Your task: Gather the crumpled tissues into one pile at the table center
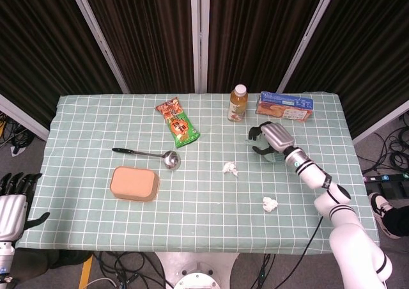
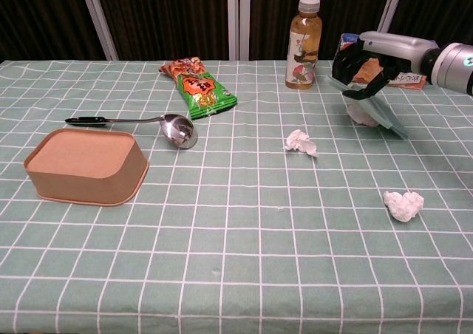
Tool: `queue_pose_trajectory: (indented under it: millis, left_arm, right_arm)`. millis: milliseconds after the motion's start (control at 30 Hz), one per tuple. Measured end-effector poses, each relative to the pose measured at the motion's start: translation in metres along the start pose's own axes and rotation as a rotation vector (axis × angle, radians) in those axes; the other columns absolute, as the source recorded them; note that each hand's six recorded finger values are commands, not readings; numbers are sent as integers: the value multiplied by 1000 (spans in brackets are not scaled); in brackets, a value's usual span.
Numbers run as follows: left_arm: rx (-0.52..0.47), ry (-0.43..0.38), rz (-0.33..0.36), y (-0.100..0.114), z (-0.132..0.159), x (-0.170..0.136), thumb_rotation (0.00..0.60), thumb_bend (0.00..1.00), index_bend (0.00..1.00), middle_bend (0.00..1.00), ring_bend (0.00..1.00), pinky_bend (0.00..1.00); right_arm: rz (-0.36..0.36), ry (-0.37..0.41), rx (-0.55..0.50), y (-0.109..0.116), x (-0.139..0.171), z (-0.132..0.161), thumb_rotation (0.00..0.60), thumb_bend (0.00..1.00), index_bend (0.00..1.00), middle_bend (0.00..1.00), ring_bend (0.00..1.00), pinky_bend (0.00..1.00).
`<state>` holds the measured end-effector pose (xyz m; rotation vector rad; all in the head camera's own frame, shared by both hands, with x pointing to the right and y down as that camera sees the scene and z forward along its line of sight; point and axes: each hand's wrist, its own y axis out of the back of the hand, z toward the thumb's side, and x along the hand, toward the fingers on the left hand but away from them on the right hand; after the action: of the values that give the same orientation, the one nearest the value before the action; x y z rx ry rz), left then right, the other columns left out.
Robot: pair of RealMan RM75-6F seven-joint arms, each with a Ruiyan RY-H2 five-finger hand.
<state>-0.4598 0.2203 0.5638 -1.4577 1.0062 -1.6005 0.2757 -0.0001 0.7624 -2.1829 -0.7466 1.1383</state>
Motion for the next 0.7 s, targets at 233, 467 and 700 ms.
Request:
queue_pose_trajectory:
  millis: [233, 467, 700]
  left_arm:
    - [4, -7, -1, 1, 3, 2, 600, 0, 154, 166, 100, 72]
    - [2, -14, 3, 1, 4, 3, 600, 0, 154, 166, 100, 72]
    - [-2, -15, 3, 0, 4, 1, 600, 0, 154, 166, 100, 72]
  right_arm:
    - [47, 116, -201, -24, 3, 28, 600, 580, 761, 682, 371, 280]
    - [73, 234, -345, -42, 14, 54, 600, 574, 762, 682, 369, 280]
    - [48, 287, -418, -44, 17, 69, 600, 574, 762, 682, 369, 280]
